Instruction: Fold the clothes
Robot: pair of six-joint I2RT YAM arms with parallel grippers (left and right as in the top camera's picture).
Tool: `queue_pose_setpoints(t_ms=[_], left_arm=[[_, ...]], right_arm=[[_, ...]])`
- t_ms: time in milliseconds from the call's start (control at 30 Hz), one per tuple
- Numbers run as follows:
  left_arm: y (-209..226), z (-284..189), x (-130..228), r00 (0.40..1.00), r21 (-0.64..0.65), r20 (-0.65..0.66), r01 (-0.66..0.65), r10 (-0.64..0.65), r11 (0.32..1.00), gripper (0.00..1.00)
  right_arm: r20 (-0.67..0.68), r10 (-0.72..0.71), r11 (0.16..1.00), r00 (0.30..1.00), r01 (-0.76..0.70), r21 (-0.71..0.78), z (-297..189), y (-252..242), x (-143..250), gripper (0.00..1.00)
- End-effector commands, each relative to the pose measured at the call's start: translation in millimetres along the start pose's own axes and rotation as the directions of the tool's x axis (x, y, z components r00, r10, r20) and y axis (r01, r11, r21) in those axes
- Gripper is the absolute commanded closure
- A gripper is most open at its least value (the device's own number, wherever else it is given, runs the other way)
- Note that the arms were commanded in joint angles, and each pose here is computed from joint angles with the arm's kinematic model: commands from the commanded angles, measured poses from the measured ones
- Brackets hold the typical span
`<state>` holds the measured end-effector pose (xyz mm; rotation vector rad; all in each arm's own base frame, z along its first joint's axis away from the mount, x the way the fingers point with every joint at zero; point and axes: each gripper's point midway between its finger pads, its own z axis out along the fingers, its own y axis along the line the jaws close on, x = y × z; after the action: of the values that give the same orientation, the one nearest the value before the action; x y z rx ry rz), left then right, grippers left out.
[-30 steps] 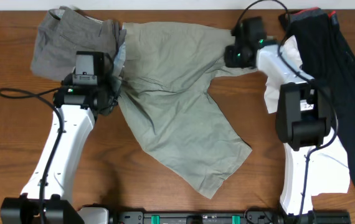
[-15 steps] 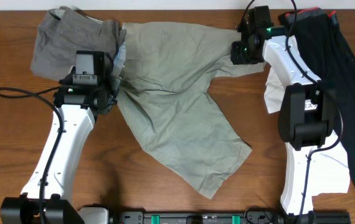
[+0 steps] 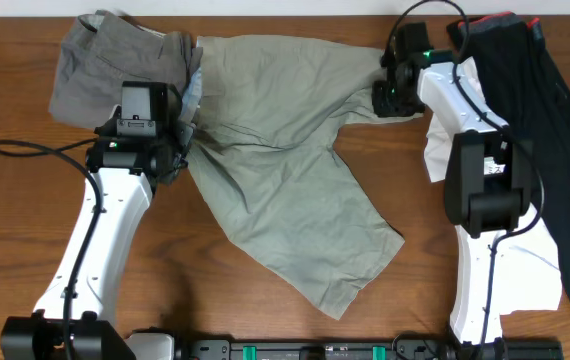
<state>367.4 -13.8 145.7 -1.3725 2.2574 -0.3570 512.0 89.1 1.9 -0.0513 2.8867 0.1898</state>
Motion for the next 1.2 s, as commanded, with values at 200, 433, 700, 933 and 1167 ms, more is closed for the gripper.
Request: queue_pose_setpoints(t_ms=[200,433,700,933,1167], left_arm=[[2,-1,-9,0.996,-0.026,0.050,-0.078,0.079,0.997,0.94],[4,-1,-14,0.992,-0.042,0.074,-0.097,0.100,0.994,0.94],[5,-1,-18,0.986,-0.056,0.093,-0.132,0.137,0.990,0.94],[6,-2,-20,0.979,-0.068,0.105,-0.166,0.172,0.984,0.94],[5,-2,-20,0.945,-0.073,0.094,-0.306,0.312,0.949,0.93]], right_arm=[[-0.235,0.032,0.998,0.972,-0.021,0.052,11,-13,60,0.80],[-0.389,0.069,0.996,0.919,-0.042,0.077,-3,-23,98,0.79],[-0.462,0.003,0.998,0.887,0.024,0.052,-34,-23,113,0.71],[-0.358,-0.101,0.994,0.928,0.076,-0.083,-103,3,95,0.64],[-0.215,-0.167,0.978,0.962,0.133,-0.163,-177,30,91,0.60]])
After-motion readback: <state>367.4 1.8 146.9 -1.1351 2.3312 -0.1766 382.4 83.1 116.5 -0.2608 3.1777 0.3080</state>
